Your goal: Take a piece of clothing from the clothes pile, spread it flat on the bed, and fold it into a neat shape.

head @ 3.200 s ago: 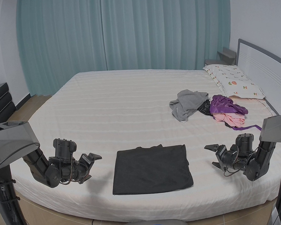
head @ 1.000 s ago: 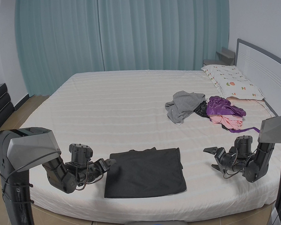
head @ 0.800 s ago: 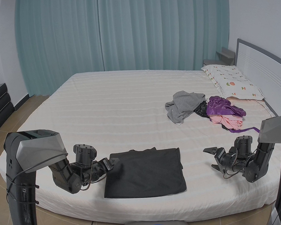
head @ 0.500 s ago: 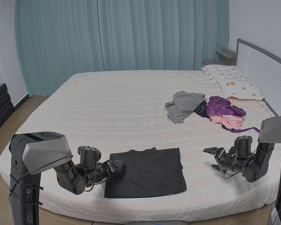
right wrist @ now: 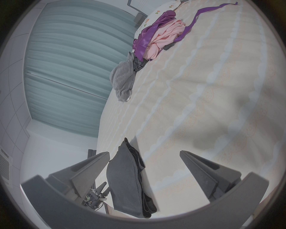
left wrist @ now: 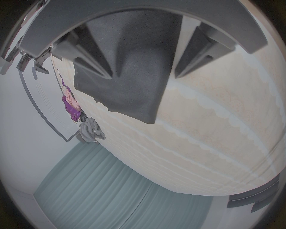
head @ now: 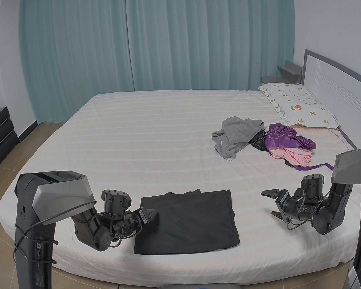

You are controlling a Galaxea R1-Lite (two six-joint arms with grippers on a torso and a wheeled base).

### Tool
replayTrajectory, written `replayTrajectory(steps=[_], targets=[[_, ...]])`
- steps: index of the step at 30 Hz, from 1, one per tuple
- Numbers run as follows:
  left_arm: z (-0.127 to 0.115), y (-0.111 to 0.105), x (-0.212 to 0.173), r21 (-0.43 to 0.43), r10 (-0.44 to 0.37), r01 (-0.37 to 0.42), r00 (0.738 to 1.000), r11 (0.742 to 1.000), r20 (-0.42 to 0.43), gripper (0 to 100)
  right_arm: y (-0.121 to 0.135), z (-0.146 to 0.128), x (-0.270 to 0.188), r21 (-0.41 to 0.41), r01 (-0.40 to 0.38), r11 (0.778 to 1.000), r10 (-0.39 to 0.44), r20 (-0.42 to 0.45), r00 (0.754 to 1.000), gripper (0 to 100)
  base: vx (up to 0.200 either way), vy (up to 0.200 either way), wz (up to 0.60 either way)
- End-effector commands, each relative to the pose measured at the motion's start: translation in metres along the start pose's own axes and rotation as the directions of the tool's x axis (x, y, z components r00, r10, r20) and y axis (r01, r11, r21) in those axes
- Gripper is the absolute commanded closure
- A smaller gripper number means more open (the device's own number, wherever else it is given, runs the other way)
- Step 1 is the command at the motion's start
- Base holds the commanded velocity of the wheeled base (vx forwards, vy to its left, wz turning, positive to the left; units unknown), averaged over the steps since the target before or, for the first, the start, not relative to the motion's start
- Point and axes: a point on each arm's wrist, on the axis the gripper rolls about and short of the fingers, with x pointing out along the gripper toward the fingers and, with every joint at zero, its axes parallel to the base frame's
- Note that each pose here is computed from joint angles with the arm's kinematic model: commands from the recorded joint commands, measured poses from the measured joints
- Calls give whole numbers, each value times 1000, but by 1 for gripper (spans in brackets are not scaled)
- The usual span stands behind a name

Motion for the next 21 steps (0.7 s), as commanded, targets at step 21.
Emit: replayTrajectory(steps=[21], targets=[[-3, -3, 0, -20, 42, -41, 998, 999, 50, 100, 0, 0, 0, 1, 1, 1000, -1, -1, 1000, 0, 0, 0, 0]])
